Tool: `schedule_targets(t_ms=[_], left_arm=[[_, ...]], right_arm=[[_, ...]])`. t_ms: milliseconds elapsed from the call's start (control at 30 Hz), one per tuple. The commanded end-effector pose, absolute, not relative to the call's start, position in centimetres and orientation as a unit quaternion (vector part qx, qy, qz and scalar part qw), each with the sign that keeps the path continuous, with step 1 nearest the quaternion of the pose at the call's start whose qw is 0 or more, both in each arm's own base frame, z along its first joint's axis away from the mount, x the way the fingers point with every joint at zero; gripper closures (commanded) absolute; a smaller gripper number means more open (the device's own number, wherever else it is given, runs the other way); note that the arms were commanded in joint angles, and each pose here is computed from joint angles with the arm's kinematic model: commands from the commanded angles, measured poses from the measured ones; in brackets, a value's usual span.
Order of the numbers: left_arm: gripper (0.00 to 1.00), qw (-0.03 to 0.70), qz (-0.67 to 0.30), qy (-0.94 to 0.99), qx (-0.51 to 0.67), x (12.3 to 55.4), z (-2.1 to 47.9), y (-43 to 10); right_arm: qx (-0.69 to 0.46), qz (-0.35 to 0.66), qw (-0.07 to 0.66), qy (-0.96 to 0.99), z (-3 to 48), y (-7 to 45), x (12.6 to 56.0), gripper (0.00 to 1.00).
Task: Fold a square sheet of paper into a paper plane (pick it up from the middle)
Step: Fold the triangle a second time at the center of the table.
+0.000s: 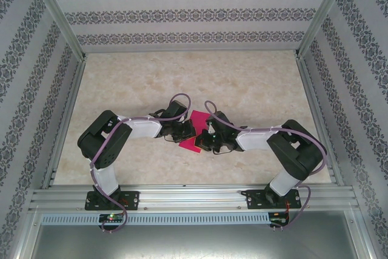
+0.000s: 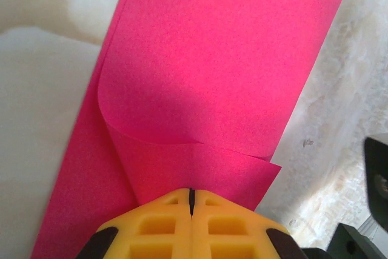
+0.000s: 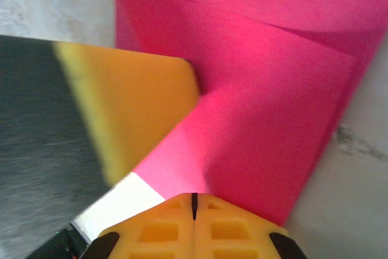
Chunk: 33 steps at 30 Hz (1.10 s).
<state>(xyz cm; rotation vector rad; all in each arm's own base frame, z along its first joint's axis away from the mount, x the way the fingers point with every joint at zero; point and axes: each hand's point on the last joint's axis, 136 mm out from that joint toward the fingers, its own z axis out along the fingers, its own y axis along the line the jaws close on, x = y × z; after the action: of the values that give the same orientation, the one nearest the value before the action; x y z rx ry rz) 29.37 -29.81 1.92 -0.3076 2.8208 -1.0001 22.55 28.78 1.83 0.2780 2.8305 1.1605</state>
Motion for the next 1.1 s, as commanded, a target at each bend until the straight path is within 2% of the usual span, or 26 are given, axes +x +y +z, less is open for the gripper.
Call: schedule_targets(t_ms=[0, 300, 500, 800, 1067], left_arm=[[0.96, 0.042, -0.292, 0.949, -0.115, 28.2, 0.5, -28.1], [0.96, 0.058, -0.279, 0.953, -0.107, 28.9, 0.6, -27.5], [0.94, 0.064, -0.322, 0.938, -0.114, 30.1, 0.9, -27.5], [0.88, 0.089, -0.405, 0.909, -0.051, 30.2, 4.8, -29.7], [0.87, 0.089, -0.400, 0.911, -0.051, 30.3, 4.0, -29.6]], right_arm=[[0.094, 0.358, 0.015, 0.929, 0.1, 28.2, 22.1, 1.00], [0.098, 0.323, -0.003, 0.941, -2.1, 26.2, 20.2, 1.00], [0.093, 0.310, -0.008, 0.946, -2.2, 25.3, 20.0, 1.00], [0.089, 0.303, -0.011, 0.949, -2.5, 24.9, 20.1, 1.00], [0.088, 0.302, -0.011, 0.949, -2.5, 24.9, 20.2, 1.00]])
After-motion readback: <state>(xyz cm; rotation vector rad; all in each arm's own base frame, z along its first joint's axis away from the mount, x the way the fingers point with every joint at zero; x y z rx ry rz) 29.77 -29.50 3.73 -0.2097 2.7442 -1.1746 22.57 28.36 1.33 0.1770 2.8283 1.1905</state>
